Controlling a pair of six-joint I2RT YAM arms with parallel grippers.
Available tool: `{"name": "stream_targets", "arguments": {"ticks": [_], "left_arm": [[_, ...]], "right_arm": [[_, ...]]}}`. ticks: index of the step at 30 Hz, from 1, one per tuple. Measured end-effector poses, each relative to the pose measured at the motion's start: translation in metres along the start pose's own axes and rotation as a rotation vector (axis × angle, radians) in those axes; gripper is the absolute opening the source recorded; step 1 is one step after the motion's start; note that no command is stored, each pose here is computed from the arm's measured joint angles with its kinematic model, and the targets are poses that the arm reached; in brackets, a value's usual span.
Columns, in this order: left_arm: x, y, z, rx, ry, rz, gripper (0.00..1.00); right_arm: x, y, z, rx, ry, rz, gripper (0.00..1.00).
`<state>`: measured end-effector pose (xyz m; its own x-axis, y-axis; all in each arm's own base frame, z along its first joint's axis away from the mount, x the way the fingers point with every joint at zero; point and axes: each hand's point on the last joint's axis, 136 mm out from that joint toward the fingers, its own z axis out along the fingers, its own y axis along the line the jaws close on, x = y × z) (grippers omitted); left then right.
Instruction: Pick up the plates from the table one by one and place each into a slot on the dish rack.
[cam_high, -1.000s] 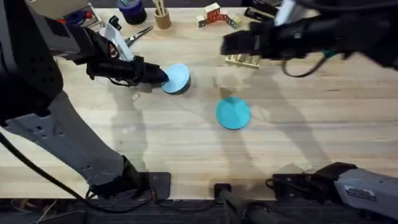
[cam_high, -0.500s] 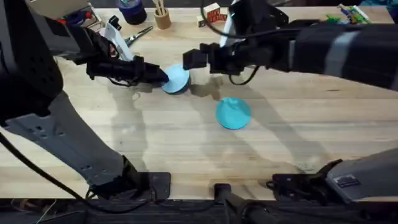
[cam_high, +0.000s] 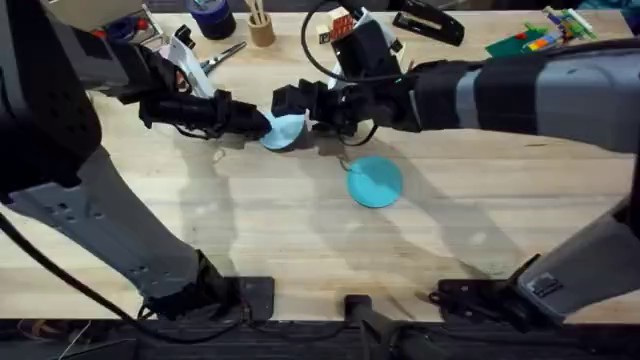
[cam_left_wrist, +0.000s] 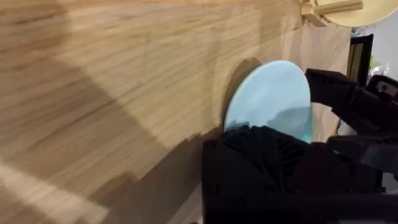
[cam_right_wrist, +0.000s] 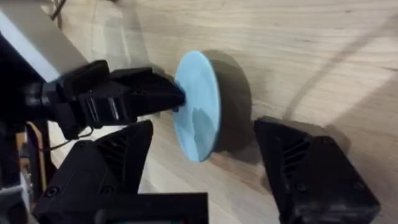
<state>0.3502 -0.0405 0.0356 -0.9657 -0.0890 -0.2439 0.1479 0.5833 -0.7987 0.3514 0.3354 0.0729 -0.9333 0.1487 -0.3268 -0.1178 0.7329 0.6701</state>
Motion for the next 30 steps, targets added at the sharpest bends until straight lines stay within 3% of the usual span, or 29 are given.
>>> {"name": "stream_targets", "arguments": {"ticks": [18, 25, 27, 30], "left_arm": [[0.0, 0.0, 0.0, 0.0, 0.0, 0.0, 0.041], [0.0, 0.0, 0.0, 0.0, 0.0, 0.0, 0.041], [0.0, 0.0, 0.0, 0.0, 0.0, 0.0, 0.041], [0.0, 0.0, 0.0, 0.0, 0.0, 0.0, 0.041]], "right_arm": [[-0.004, 0.016, 0.009, -0.032, -0.056, 0.115, 0.877], [0.003, 0.008, 0.019, -0.011, -0.033, 0.178, 0.831], [0.004, 0.006, 0.021, -0.007, -0.031, 0.185, 0.773], [0.004, 0.005, 0.022, -0.007, -0.034, 0.193, 0.567]]}}
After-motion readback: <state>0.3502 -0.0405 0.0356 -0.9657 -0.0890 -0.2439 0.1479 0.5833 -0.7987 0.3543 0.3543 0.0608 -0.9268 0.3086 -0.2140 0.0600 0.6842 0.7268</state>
